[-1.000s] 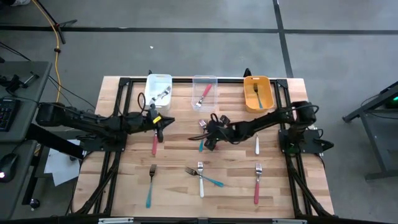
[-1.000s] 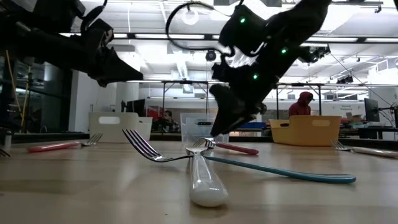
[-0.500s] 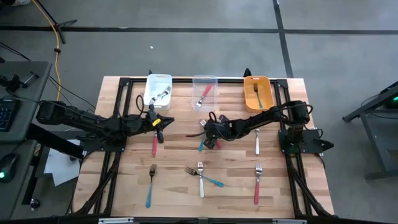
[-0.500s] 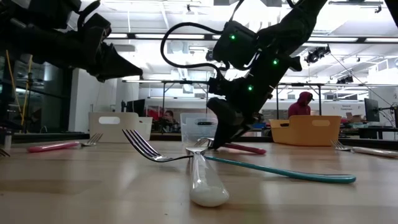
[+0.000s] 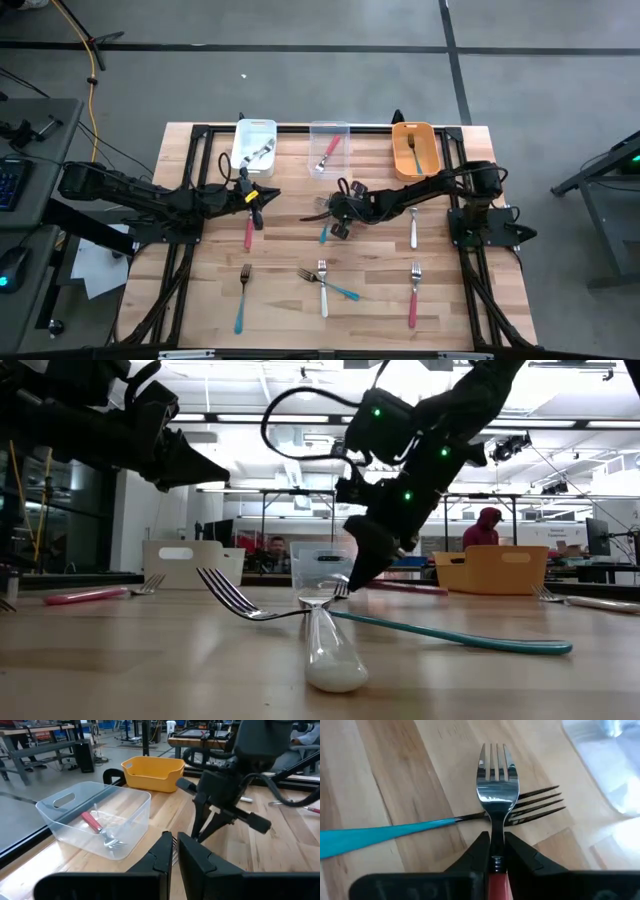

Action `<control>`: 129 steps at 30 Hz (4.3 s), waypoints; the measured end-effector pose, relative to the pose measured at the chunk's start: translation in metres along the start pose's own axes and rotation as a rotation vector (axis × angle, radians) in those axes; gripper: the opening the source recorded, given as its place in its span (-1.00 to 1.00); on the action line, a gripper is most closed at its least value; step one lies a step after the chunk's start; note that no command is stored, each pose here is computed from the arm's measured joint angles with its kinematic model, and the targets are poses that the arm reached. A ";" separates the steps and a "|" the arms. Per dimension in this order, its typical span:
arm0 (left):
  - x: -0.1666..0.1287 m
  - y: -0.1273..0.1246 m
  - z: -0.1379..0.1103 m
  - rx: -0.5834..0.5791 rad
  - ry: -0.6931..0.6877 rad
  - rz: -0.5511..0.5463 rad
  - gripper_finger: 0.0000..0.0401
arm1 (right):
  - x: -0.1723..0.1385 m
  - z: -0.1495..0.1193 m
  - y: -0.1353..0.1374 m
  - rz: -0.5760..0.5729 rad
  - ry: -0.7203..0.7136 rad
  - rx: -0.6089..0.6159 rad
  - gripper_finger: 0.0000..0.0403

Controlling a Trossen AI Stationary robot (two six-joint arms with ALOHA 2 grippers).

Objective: Sort silverware by color (type)
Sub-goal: Put the top right pink fork into the transparent bin, then put the bottom right blue fork into the yellow bin

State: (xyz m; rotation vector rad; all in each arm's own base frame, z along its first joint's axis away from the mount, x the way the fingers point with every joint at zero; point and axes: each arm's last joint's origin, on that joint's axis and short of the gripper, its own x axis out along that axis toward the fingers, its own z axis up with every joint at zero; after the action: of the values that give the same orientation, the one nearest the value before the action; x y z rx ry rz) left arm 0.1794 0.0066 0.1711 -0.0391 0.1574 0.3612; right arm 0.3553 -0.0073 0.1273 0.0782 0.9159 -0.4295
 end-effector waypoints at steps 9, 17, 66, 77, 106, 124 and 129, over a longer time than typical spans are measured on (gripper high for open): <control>0.000 0.000 0.000 0.000 0.000 0.000 -0.91 | -0.035 0.014 -0.012 -0.054 0.039 -0.348 -0.85; 0.000 0.000 0.000 -0.002 0.000 0.000 -0.91 | -0.068 0.085 -0.061 -0.144 0.087 -0.723 -0.83; 0.001 0.001 0.000 0.035 0.001 0.038 -0.91 | 0.030 0.123 -0.191 0.251 -0.008 -1.312 -0.77; 0.001 0.001 0.000 0.035 0.001 0.040 -0.91 | 0.030 0.127 -0.191 0.217 -0.030 -1.235 -0.57; 0.001 -0.004 -0.003 0.093 0.019 -0.096 -0.91 | -0.051 0.081 -0.092 0.272 -0.162 -0.698 -1.00; 0.043 -0.087 -0.012 0.295 0.249 -0.462 -0.90 | -0.089 -0.045 -0.015 0.201 -0.490 -0.420 -1.00; 0.051 -0.116 -0.017 0.355 0.360 -0.522 -0.82 | -0.094 -0.052 -0.002 0.205 -0.494 -0.448 -1.00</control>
State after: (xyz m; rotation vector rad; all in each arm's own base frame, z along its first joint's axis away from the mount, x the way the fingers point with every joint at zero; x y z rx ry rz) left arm 0.2654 -0.0856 0.1472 0.2040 0.5530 -0.2022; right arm 0.2657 0.0339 0.1694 -0.3292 0.4911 -0.0374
